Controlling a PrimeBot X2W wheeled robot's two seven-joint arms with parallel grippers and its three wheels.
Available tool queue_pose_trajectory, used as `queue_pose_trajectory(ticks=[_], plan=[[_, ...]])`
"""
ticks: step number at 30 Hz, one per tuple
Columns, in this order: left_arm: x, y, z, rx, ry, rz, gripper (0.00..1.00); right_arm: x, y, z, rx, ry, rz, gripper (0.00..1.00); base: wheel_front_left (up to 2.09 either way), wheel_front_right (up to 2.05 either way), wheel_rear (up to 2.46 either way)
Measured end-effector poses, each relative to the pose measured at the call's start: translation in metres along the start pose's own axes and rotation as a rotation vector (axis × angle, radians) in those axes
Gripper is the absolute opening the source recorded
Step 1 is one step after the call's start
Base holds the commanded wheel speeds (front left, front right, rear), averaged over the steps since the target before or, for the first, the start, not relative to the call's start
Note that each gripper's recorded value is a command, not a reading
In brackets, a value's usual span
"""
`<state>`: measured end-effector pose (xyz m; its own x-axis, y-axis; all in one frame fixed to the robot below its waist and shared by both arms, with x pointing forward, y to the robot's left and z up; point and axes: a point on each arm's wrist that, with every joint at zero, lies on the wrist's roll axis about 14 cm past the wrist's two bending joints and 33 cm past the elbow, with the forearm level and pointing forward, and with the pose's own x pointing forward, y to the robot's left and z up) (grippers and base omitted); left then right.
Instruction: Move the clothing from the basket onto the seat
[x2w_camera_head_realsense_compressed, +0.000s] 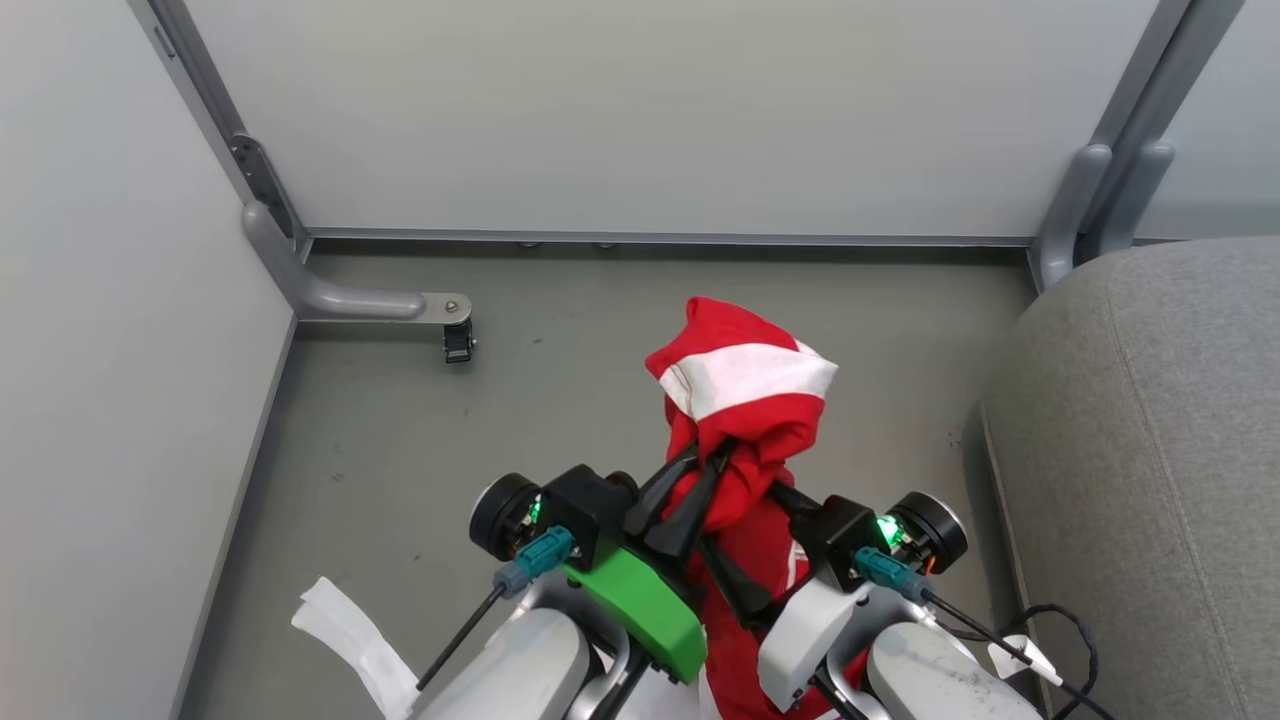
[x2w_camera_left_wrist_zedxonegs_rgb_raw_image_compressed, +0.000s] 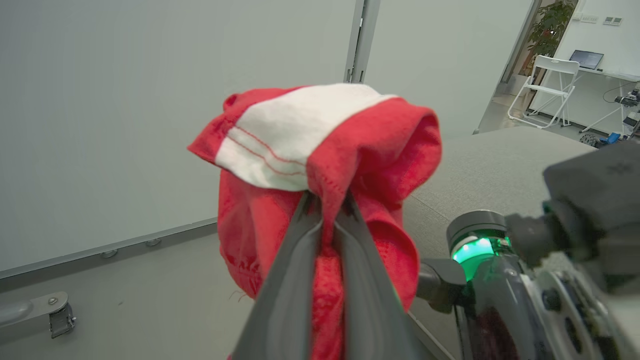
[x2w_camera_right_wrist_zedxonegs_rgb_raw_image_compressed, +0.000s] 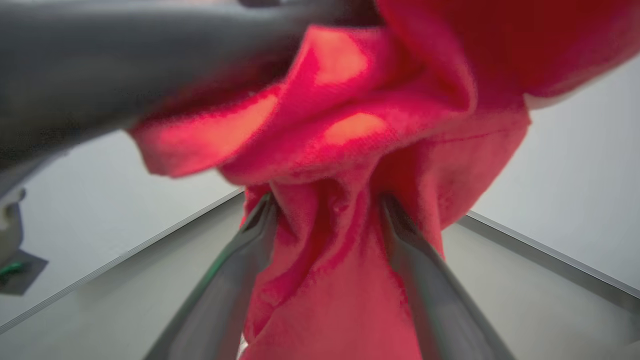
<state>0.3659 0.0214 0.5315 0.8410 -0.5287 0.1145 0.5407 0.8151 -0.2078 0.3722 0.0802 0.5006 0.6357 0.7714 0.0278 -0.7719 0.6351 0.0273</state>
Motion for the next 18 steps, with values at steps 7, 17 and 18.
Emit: queue_pose_trajectory(ticks=[7,17,18], plan=[[-0.002,-0.004,-0.003,-0.008,0.010,-0.008,0.00,0.005,0.008,0.001,0.054,-0.007,0.020,0.00,0.00,0.00,0.00],[0.007,-0.007,-0.009,0.011,0.025,-0.021,1.00,-0.018,-0.013,-0.006,0.091,-0.001,-0.082,0.00,0.00,0.00,0.00],[0.010,-0.007,-0.010,0.011,0.028,-0.025,1.00,-0.022,-0.016,-0.006,0.092,-0.001,-0.098,0.00,0.00,0.00,0.00]])
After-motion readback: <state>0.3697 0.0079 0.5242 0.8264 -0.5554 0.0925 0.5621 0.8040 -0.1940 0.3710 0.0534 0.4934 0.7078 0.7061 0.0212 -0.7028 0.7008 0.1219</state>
